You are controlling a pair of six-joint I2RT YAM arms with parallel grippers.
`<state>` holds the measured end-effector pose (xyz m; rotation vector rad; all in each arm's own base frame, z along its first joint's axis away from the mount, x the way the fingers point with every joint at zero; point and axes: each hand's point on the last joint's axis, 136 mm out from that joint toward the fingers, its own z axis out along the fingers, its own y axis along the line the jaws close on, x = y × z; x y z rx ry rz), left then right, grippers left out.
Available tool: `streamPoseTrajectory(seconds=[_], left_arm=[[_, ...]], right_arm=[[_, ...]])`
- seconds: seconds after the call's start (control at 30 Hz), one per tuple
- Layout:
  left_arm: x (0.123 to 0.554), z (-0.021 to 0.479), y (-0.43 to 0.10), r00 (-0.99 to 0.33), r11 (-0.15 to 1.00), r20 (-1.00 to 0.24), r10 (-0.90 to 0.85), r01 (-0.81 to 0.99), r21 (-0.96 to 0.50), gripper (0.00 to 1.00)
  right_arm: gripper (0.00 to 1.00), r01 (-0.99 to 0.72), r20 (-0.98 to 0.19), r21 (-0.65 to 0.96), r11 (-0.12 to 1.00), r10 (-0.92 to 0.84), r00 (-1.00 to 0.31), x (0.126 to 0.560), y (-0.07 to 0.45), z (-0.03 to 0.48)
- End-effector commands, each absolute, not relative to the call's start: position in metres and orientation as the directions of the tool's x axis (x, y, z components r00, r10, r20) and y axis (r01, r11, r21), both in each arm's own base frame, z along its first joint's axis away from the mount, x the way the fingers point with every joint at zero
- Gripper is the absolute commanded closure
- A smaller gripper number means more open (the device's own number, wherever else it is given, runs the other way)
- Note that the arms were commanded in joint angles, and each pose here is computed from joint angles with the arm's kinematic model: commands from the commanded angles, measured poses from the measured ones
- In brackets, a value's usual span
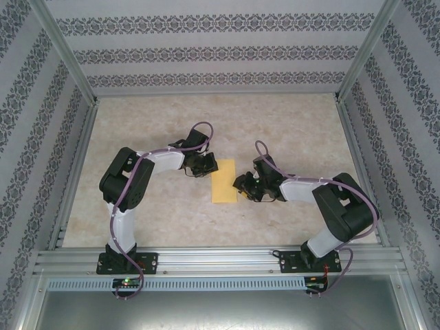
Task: Fold a paper plane with a square sheet of paper (pick it up from the middle)
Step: Third fold the triangle at the center of the table.
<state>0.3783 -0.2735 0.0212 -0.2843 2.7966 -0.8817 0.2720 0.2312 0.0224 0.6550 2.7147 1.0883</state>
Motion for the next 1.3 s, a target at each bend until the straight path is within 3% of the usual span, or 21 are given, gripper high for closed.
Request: streamPoseTrajectory(seconds=[0.0, 0.57, 0.87, 1.27], left_arm=[[0.367, 0.012, -0.272, -0.971, 0.818, -0.096, -0.220, -0.131, -0.559, 0.89], [0.364, 0.014, -0.272, -0.970, 0.810, -0.095, -0.223, -0.130, -0.571, 0.89], [0.365, 0.016, -0.272, -0.967, 0.805, -0.096, -0.237, -0.140, -0.576, 0.89], [0.365, 0.018, -0.271, -0.967, 0.804, -0.097, -0.237, -0.139, -0.579, 0.89]], right_arm=[[0.65, 0.338, 0.044, 0.686, 0.644, 0.428, -0.903, 0.272, 0.243, 0.017], [0.69, 0.272, 0.000, 0.763, 0.587, 0.420, -0.907, 0.290, 0.255, 0.033], [0.65, 0.356, 0.021, 0.700, 0.619, 0.480, -0.877, 0.274, 0.234, 0.027], [0.66, 0.391, 0.063, 0.692, 0.607, 0.489, -0.870, 0.267, 0.241, 0.026]])
